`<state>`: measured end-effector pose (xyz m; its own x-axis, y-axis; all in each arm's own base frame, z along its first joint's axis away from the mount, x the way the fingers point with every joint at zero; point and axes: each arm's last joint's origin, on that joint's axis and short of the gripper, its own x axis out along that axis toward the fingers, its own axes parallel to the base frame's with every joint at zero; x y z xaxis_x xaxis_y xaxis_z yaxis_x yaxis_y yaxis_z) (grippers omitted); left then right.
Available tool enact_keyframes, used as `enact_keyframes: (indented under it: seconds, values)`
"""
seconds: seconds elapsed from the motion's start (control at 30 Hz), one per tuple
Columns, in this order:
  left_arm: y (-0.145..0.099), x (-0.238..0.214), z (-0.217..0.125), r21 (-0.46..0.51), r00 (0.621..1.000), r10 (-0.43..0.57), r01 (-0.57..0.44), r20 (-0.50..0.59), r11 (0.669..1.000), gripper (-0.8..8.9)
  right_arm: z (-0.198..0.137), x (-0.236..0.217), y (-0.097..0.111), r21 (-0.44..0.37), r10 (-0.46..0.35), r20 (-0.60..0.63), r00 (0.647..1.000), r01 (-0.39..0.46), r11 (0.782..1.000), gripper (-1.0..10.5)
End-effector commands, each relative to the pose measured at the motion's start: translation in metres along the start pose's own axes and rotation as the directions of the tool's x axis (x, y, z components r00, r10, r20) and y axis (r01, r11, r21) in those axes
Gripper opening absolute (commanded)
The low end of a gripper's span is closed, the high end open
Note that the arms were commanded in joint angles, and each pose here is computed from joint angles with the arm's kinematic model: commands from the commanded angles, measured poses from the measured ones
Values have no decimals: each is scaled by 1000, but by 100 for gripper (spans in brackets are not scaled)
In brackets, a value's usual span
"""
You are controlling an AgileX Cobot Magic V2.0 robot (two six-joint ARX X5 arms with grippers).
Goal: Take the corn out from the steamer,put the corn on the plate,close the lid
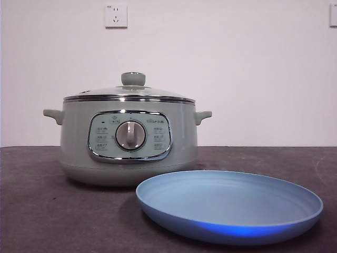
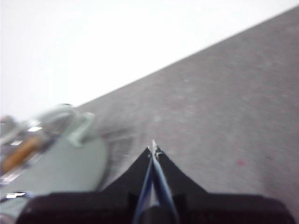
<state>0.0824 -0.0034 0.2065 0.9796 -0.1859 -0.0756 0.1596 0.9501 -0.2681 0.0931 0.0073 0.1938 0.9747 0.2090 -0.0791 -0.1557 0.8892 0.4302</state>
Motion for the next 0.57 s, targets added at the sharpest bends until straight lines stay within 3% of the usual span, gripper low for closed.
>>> enact_keyframes:
  seconds: [0.03,0.13,0.27,0.43,0.57]
  values:
    - [-5,-2,13,-13,1000,-31,31,-1,999,-7,16,0,9,9,56,-11,998,-56,998,-11]
    - [-11,-4,28,-16,997,-72,71,-26,997,-7,33,3,19,-9,129,-60,990,-130,991,-11]
    - [-19,-3,53,-20,986,-152,151,-73,988,-7,62,10,35,-37,246,-145,958,-253,967,-11]
    - [-30,4,88,-22,955,-266,265,-135,964,-7,104,23,57,-52,375,-250,893,-399,915,-11]
    - [-38,12,115,-42,922,-340,338,-187,940,-7,135,34,72,-70,434,-330,838,-480,874,-11]
